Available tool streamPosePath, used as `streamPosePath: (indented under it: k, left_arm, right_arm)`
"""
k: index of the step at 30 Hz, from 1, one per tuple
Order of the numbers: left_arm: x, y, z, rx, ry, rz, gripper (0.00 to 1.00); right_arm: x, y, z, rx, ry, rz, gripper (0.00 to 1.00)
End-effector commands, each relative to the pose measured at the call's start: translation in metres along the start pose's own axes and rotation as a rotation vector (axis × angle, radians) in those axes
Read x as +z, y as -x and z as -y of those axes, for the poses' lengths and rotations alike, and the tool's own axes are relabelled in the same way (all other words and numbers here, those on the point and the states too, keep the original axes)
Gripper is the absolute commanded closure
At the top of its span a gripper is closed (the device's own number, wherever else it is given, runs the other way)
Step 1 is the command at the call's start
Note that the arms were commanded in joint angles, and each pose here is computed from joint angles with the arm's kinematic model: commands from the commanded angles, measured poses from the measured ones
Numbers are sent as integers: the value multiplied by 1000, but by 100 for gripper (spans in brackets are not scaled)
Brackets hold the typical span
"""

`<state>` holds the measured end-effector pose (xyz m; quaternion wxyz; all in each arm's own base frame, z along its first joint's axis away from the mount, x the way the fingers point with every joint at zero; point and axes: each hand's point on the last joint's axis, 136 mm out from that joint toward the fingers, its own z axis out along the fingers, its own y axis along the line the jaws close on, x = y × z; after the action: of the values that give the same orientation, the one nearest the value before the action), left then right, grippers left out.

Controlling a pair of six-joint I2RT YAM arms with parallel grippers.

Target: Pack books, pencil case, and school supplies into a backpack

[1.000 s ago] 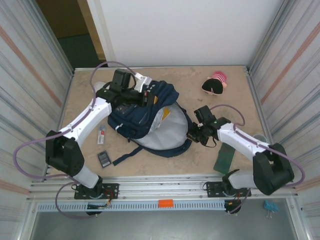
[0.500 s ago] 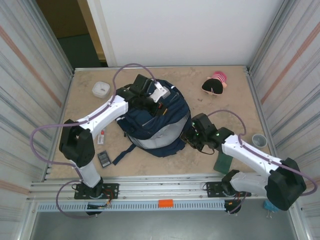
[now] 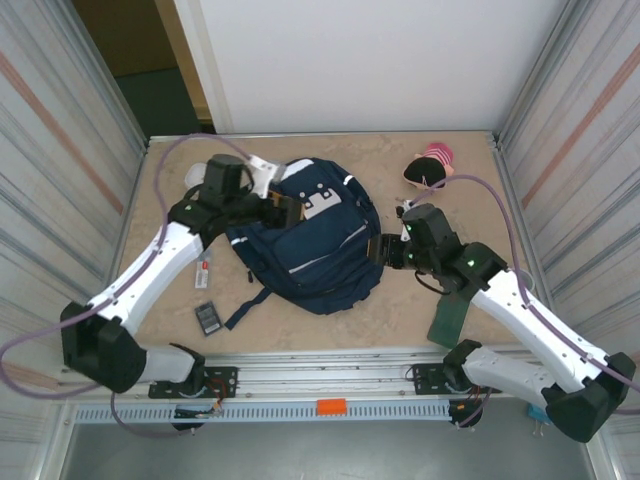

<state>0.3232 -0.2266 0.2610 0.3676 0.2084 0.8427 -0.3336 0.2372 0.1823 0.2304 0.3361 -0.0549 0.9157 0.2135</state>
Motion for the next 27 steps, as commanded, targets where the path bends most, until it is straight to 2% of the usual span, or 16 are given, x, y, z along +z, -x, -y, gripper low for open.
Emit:
streamPosePath:
  k: [1,8,12,18,23,27]
  left_arm:
    - [-13,-10,-18,-152,47,41,34]
    - [-41,-43,-51,-308,155,49,32]
    - [-51,-62,-71,-415,192,78,32]
    - [-61,-83,-89,-500,234,110,32]
    - [-59,-101,-95,-552,250,95,32]
    - [-52,-112,-98,-594,241,87,32]
  right_arm:
    - [5,0,-21,-346,46,-46,43]
    - [51,-37,-60,-909,79,-285,36]
    - [73,-63,-69,-1153,90,-381,33]
    - [94,-87,-86,-1281,205,-416,30]
    - [104,-129,-104,-1406,329,-482,27]
    - [125,-142,-106,-1424,330,-497,24]
